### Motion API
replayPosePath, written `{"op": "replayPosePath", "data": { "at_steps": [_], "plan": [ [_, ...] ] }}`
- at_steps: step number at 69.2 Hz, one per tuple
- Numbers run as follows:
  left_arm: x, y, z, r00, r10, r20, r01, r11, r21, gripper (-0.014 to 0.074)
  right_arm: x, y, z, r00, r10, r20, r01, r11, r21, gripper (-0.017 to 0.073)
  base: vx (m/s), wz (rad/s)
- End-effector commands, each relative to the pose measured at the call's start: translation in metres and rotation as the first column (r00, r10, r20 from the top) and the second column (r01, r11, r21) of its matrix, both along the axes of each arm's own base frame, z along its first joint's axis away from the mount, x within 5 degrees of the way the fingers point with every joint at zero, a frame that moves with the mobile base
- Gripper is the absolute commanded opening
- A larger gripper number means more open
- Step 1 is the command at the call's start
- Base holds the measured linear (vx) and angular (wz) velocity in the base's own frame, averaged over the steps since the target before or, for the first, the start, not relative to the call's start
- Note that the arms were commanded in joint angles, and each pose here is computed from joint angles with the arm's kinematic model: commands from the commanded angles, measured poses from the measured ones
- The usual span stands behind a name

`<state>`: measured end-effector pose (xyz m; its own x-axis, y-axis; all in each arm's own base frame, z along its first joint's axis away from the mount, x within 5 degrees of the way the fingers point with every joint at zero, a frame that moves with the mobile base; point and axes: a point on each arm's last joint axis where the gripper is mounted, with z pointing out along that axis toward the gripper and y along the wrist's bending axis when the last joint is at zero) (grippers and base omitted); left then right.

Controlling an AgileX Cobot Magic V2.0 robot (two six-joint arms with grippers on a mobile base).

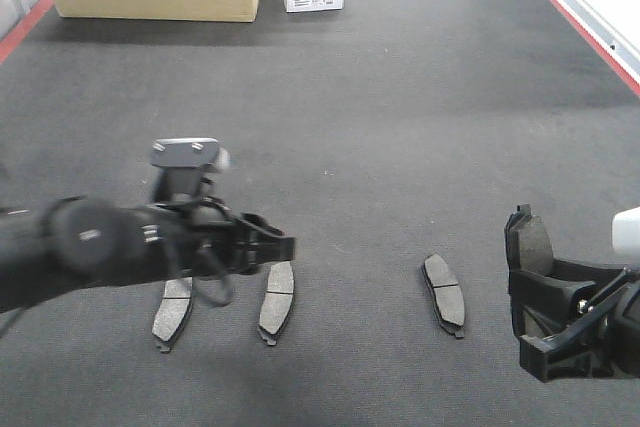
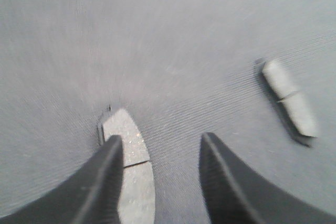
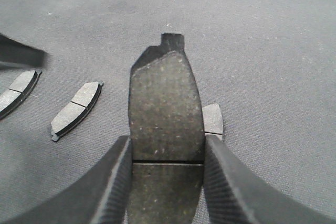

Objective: Move and align brake pads A on conveyor
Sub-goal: 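Open the left gripper and raise it away from the pad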

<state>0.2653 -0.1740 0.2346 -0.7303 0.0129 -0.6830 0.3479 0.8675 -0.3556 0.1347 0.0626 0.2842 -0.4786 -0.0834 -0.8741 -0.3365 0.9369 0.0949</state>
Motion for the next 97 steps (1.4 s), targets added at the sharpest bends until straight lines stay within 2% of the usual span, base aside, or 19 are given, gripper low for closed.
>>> {"op": "replayPosePath", "data": {
  "at_steps": [1, 8, 14, 18, 28, 33, 35, 38, 46, 49, 56, 68, 77, 97],
  "plan": [
    [-0.016, 0.014, 0.036, 0.987, -0.007, 0.16, 0.009, 1.0, -0.011, 0.0188, 0.004, 0.003, 0.019, 0.993, 0.02, 0.116, -0.024, 0.999, 0.033, -0.001, 0.0, 0.0],
    [-0.038, 0.029, 0.051, 0.964, -0.056, 0.26, 0.048, 0.998, 0.037, 0.0081, 0.004, 0.003, 0.019, 0.993, 0.02, 0.116, -0.024, 0.999, 0.033, -0.001, 0.0, 0.0],
    [-0.057, 0.041, 0.07, 0.924, -0.115, 0.366, 0.085, 0.992, 0.098, -0.0008, 0.004, 0.003, 0.019, 0.993, 0.02, 0.116, -0.024, 0.999, 0.033, -0.001, 0.0, 0.0],
    [-0.069, 0.048, 0.08, 0.903, -0.129, 0.409, 0.092, 0.99, 0.109, -0.0008, 0.004, 0.003, 0.019, 0.993, 0.02, 0.116, -0.024, 0.999, 0.033, -0.001, 0.0, 0.0],
    [-0.093, 0.065, 0.089, 0.879, -0.123, 0.46, 0.081, 0.99, 0.111, -0.0006, 0.004, 0.003, 0.019, 0.993, 0.02, 0.116, -0.024, 0.999, 0.033, -0.001, 0.0, 0.0],
    [-0.104, 0.073, 0.09, 0.876, -0.105, 0.471, 0.064, 0.993, 0.102, -0.0006, 0.004, 0.003, 0.019, 0.993, 0.02, 0.116, -0.024, 0.999, 0.033, -0.001, 0.0, 0.0],
    [-0.107, 0.075, 0.089, 0.874, -0.107, 0.473, 0.061, 0.992, 0.113, -0.0006, 0.004, 0.003, 0.019, 0.993, 0.02, 0.116, -0.024, 0.999, 0.033, -0.001, 0.0, 0.0],
    [-0.114, 0.081, 0.088, 0.883, -0.09, 0.461, 0.045, 0.993, 0.109, -0.0006, 0.004, 0.003, 0.019, 0.993, 0.02, 0.116, -0.024, 0.999, 0.033, -0.001, 0.0, 0.0],
    [-0.131, 0.097, 0.09, 0.876, -0.088, 0.474, 0.01, 0.986, 0.164, -0.0006, 0.004, 0.003, 0.019, 0.993, 0.02, 0.116, -0.024, 0.999, 0.033, -0.001, 0.0, 0.0],
    [-0.139, 0.103, 0.093, 0.859, -0.089, 0.503, -0.004, 0.984, 0.18, -0.0006, 0.004, 0.003, 0.019, 0.993, 0.02, 0.116, -0.024, 0.999, 0.033, -0.001, 0.0, 0.0],
    [-0.158, 0.116, 0.1, 0.809, -0.07, 0.584, -0.024, 0.988, 0.151, -0.0006, 0.004, 0.003, 0.019, 0.993, 0.02, 0.116, -0.024, 0.999, 0.033, -0.001, 0.0, 0.0],
    [-0.191, 0.134, 0.101, 0.697, -0.021, 0.717, -0.025, 0.998, 0.054, -0.0004, 0.004, 0.003, 0.019, 0.993, 0.02, 0.116, -0.024, 0.999, 0.033, -0.001, 0.0, 0.0],
    [-0.204, 0.143, 0.088, 0.674, -0.006, 0.738, -0.027, 0.999, 0.033, -0.0004, 0.004, 0.003, 0.019, 0.993, 0.02, 0.116, -0.024, 0.999, 0.033, -0.001, 0.0, 0.0],
    [-0.209, 0.145, 0.084, 0.675, -0.003, 0.738, -0.03, 0.999, 0.031, -0.0003, 0.004, 0.003, 0.019, 0.993, 0.02, 0.116, -0.024, 0.999, 0.033, -0.001, 0.0, 0.0]
  ]
}}
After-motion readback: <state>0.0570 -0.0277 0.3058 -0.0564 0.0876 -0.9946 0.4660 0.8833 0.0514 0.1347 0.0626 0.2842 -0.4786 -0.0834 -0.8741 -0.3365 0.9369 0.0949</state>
